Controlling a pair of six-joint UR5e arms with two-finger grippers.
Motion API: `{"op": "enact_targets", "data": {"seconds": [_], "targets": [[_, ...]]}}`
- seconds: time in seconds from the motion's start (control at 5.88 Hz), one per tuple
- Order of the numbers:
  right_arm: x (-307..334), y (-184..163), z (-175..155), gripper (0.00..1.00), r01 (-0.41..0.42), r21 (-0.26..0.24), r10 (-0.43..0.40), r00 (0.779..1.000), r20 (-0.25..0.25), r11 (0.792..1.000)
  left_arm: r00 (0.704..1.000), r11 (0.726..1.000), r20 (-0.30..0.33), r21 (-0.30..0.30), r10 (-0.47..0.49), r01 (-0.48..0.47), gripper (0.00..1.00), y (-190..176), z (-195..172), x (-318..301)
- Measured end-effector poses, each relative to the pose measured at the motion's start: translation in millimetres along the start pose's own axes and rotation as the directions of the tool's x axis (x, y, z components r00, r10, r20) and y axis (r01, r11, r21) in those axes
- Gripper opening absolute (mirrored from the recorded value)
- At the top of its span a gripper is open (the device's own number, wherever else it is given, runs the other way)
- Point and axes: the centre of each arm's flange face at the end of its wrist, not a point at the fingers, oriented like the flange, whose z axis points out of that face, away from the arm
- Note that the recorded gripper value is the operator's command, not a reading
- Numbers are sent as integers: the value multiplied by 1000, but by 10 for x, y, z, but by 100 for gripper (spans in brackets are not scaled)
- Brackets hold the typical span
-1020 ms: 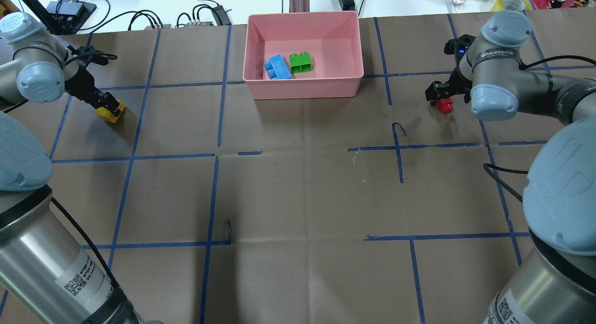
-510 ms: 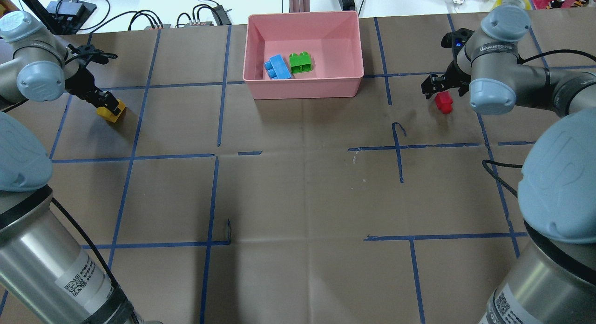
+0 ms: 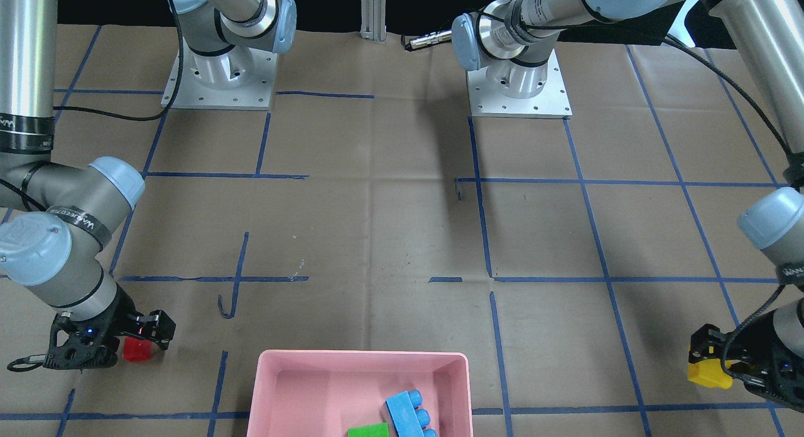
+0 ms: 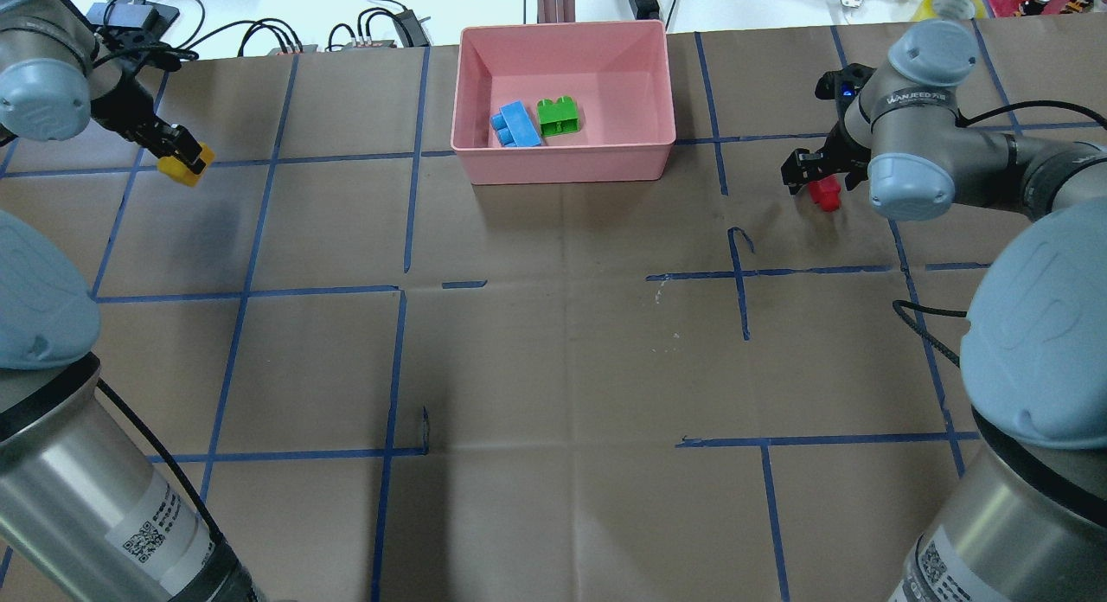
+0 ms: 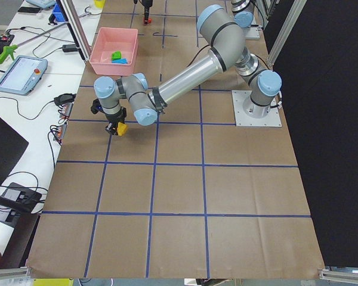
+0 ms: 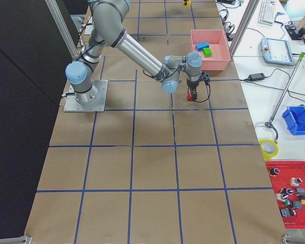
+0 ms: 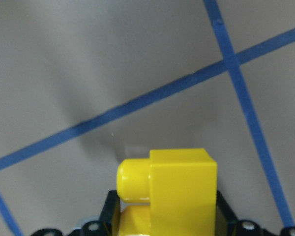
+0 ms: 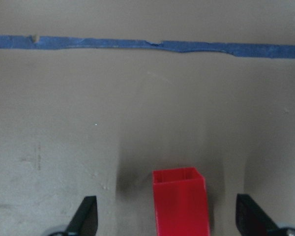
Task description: Put all blocks into box
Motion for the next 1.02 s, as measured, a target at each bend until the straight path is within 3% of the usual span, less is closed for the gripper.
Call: {"op": "enact_targets", "data": {"seconds": [0.17,0.34,0.51,0.68,1.02], "targets": [[8,-7,4,33,4,0,-4,1000,0,1000,1000,1000,-12,-11,0,0,24,-171,-447,67],[22,-32,-15,15,22,5,-22,1000,-1,1000,1000,1000,-18,-17,-9,9,24,-348,-758,245],[33,-56,-41,7,45,11,-45,999,-3,999,998,999,-22,-18,-50,50,24,-580,-904,578],[38,-68,-77,6,55,16,-55,998,-5,998,990,991,-22,-17,-136,136,24,-863,-952,1051],[45,-171,-367,6,63,28,-62,998,-14,998,945,945,-18,-4,-327,327,24,-1465,-947,2382]]}}
